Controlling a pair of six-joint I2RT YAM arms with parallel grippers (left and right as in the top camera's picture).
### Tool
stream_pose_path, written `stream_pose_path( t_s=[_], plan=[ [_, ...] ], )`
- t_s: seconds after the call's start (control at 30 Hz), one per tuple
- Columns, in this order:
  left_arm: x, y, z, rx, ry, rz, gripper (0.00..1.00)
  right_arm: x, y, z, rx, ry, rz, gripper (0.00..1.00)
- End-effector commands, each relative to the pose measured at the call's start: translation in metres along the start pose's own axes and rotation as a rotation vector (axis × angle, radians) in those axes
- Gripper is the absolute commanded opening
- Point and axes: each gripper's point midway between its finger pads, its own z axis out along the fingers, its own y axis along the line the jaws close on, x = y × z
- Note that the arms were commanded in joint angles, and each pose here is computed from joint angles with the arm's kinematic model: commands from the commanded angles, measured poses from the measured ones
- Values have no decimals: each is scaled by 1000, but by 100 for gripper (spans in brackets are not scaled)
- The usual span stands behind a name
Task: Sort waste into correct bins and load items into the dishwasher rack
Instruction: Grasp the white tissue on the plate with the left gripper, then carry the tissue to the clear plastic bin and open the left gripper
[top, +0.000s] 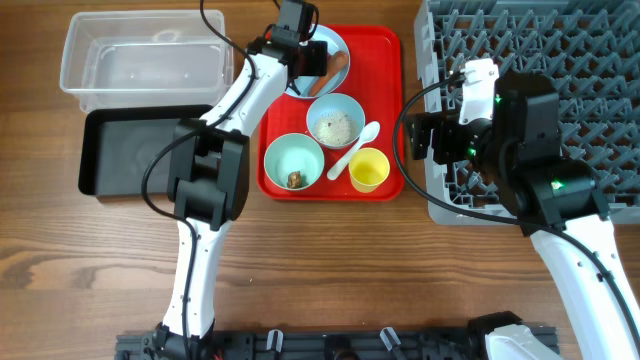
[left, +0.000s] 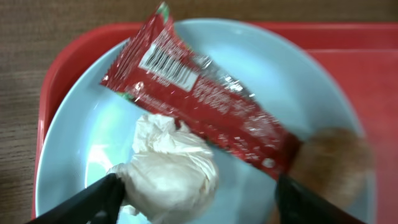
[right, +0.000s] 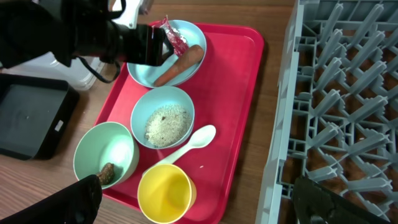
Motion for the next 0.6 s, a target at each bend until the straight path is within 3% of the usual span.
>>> stream_pose_path(
  t_s=[0.0, 0.03, 0.1, 0.2, 0.27, 0.37, 0.57],
  plan=[
    [3, 17, 13, -45, 6, -19, 66, -9, 0, -3, 14, -20, 4, 100],
    [4, 18, 13, -46, 9, -21, 47, -9, 0, -3, 14, -20, 4, 100],
    [3, 19, 13, -47, 8, -25, 31, -9, 0, -3, 14, -20, 4, 100],
    [1, 18, 13, -45, 0, -24, 19, -10, 0, -2, 14, -21, 4, 100],
    [2, 18, 13, -45, 2, -24, 4, -10, 0, -2, 14, -21, 4, 100],
    [-4, 17, 2, -42, -4, -24, 4, -9, 0, -2, 14, -20, 4, 100],
    [-54, 16, -96, -25, -92, -45, 4, -9, 0, -2, 14, -19, 5, 100]
  ],
)
